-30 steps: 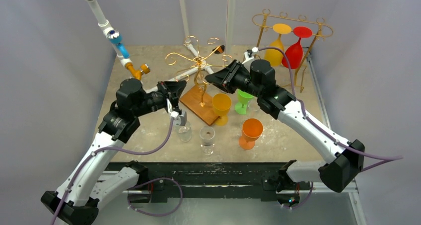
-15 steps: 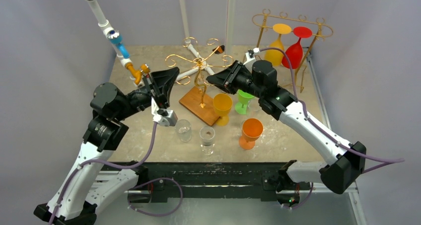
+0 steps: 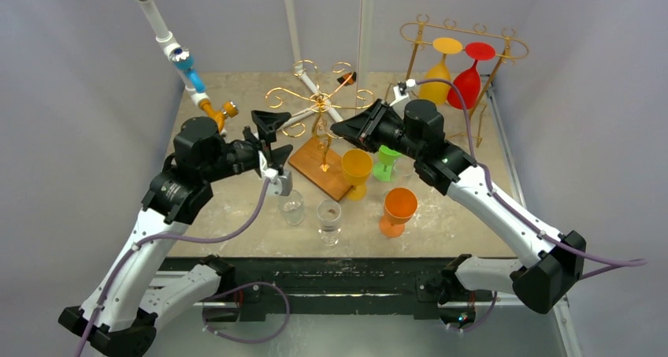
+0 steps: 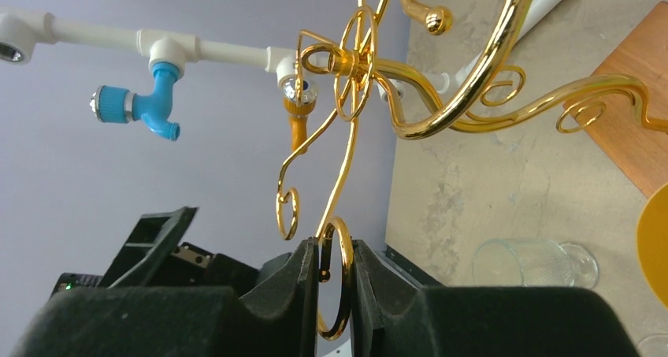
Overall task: Place the wine glass upside down on the wine glass rack
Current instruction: Move the wine rack to the center of the board.
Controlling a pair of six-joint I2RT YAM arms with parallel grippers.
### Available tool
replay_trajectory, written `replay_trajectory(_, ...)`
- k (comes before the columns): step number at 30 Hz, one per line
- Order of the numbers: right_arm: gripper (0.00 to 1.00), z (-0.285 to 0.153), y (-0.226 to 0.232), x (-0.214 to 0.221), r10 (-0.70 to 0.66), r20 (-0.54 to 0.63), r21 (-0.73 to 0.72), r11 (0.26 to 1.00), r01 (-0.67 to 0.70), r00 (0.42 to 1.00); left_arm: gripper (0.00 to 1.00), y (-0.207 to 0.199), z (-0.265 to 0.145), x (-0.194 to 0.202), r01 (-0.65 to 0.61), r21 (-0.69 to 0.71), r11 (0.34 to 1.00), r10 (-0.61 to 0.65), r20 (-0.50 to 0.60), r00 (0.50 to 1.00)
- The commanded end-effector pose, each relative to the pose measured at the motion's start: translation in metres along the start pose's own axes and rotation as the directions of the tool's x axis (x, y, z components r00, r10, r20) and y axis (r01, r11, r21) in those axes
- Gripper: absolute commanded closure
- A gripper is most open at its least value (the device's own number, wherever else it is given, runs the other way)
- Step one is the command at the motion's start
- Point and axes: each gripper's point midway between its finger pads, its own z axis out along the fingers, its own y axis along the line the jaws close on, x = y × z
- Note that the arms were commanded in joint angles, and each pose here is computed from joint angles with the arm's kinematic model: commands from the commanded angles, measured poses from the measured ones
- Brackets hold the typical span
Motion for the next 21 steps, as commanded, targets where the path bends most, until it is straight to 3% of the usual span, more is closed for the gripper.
replay_trajectory(1,0.80,0.002,-0.048,0.004,-0.009,-0.007,0.147,0.989,0.010,1.000,0.24,-0.014,0.013,0.021,-0.037,0.045,0.998,0.039,-0.046,0.998)
replay_trajectory(4,0.80,0.004,-0.047,0.005,-0.003,-0.012,0.142,0.990,0.004,1.000,0.26,-0.013,0.022,0.032,-0.080,0.043,0.996,0.083,-0.064,0.995)
replay_trajectory(7,0.80,0.004,-0.045,0.005,0.000,-0.019,0.133,0.991,0.003,1.000,0.35,-0.014,0.028,0.042,-0.120,0.044,0.992,0.124,-0.086,0.989)
replay_trajectory(11,0.80,0.006,-0.044,0.008,0.004,-0.036,0.128,0.992,0.001,0.999,0.66,0.003,0.032,0.044,-0.179,-0.053,0.982,0.173,-0.097,0.980)
replay_trajectory(13,0.79,0.007,-0.042,0.009,0.013,-0.046,0.122,0.992,-0.007,0.999,0.88,0.015,0.031,0.037,-0.185,-0.100,0.978,0.177,-0.076,0.981)
replay_trajectory(15,0.76,0.008,-0.040,0.009,0.013,-0.056,0.120,0.993,-0.007,0.998,1.00,0.022,0.029,0.027,-0.185,-0.126,0.975,0.181,-0.045,0.983)
replay_trajectory(21,0.56,0.007,-0.033,0.006,-0.009,-0.053,0.119,0.993,0.015,0.999,1.00,0.026,0.016,0.007,-0.164,-0.101,0.981,0.164,-0.008,0.986)
